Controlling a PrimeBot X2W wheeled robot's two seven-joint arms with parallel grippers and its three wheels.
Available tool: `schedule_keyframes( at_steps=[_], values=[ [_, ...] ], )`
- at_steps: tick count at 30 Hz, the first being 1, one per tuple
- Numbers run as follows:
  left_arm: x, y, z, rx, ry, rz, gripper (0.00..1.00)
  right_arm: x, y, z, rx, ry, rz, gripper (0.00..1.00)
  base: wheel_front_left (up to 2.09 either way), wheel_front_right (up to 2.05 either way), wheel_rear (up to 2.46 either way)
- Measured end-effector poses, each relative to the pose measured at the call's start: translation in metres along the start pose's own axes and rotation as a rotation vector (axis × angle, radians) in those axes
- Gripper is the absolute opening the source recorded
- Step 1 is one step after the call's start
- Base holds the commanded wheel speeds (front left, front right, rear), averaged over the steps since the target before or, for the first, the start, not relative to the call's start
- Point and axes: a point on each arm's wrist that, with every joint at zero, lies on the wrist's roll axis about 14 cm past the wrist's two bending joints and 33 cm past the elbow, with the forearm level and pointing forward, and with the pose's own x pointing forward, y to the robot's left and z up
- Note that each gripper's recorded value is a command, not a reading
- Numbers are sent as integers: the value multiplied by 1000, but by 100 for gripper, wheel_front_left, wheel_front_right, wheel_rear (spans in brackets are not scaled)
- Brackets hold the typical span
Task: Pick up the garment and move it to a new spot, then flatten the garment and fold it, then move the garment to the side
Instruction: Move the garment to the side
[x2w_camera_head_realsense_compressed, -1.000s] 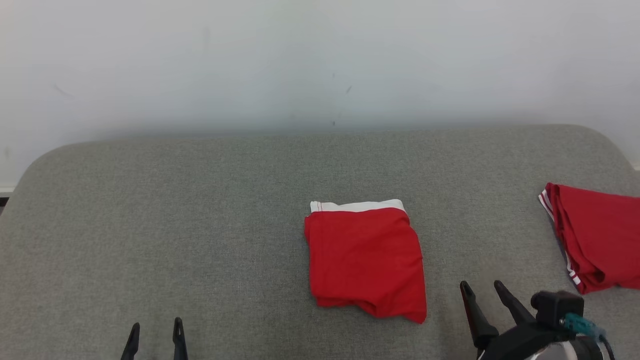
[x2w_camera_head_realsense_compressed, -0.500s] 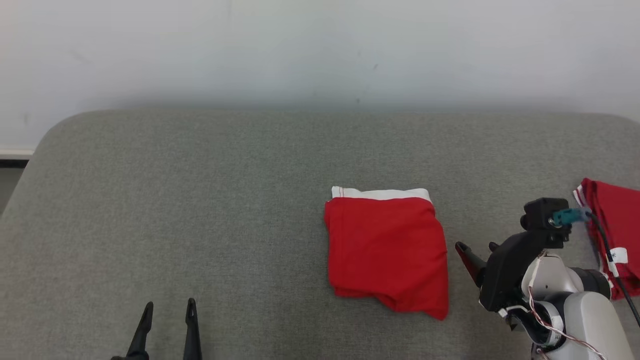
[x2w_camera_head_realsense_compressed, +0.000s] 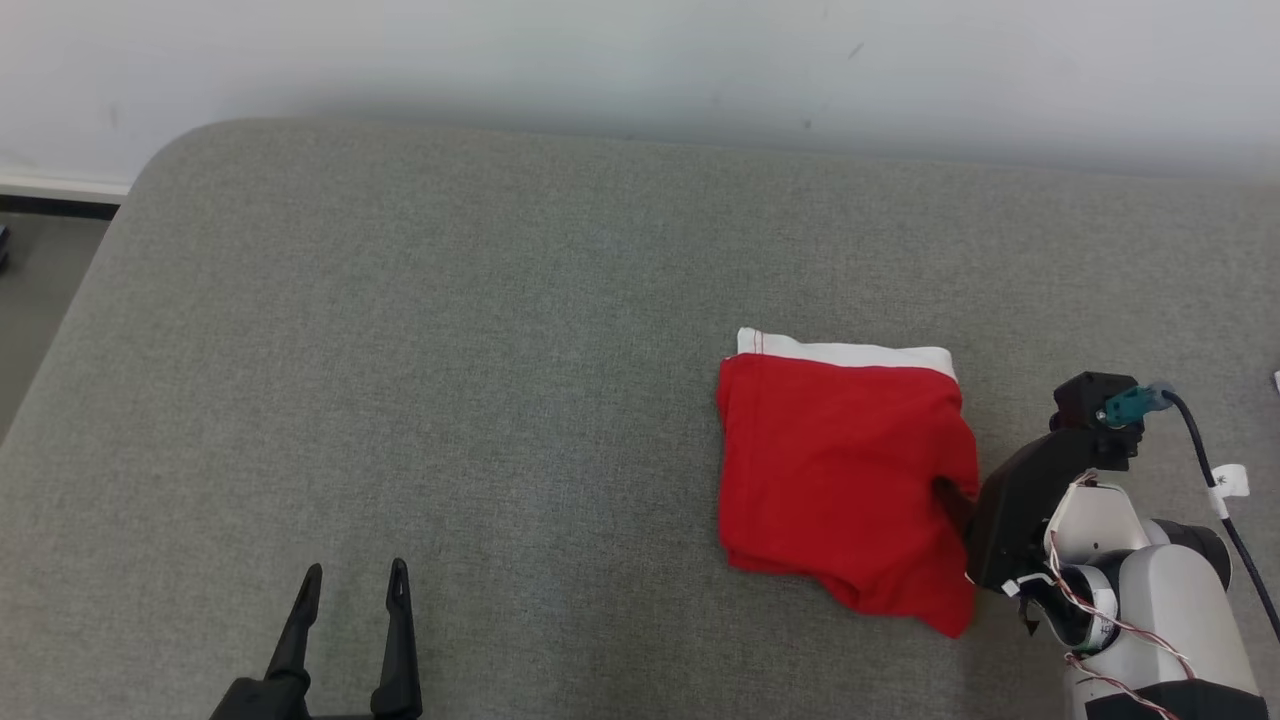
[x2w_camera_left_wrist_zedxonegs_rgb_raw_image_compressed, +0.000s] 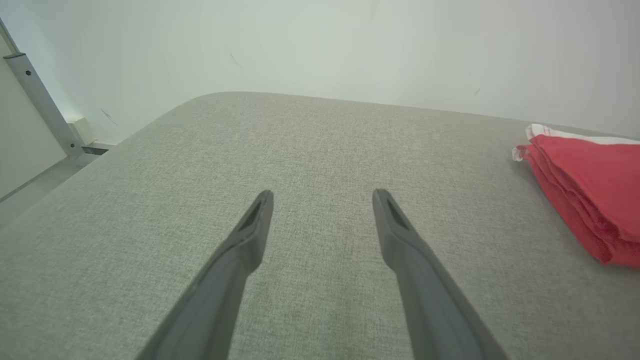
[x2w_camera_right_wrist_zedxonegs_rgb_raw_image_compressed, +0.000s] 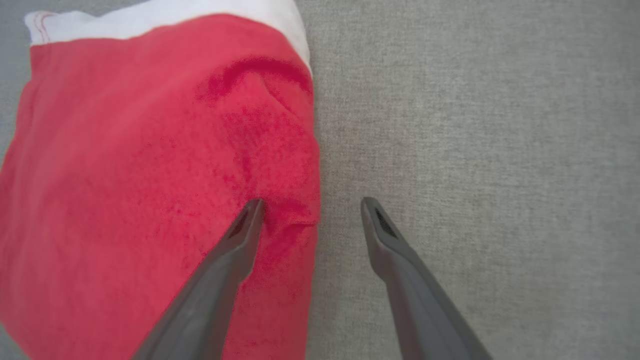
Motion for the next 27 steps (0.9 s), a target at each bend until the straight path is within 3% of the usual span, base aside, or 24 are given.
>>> schedule_keyframes(
  at_steps=[10, 12, 13, 19, 27],
  values=[
    [7, 4, -11, -1, 37, 16, 100, 39, 26, -27, -54, 127, 58, 100, 0, 0, 0],
    [8, 1, -12, -3, 39, 8, 100, 39, 30, -29, -84, 135, 61, 10, 0, 0, 0],
    [9, 0, -12, -4, 37, 5, 100, 39, 33, -30, -99, 139, 65, 0, 0, 0, 0],
    [20, -13, -5, -15, 14, -30, 100, 32, 20, -14, -212, 95, 28, 0, 0, 0, 0],
    [39, -45, 2, -34, -17, -125, 100, -9, -31, 48, -432, -23, -113, 0, 0, 0, 0]
  ],
)
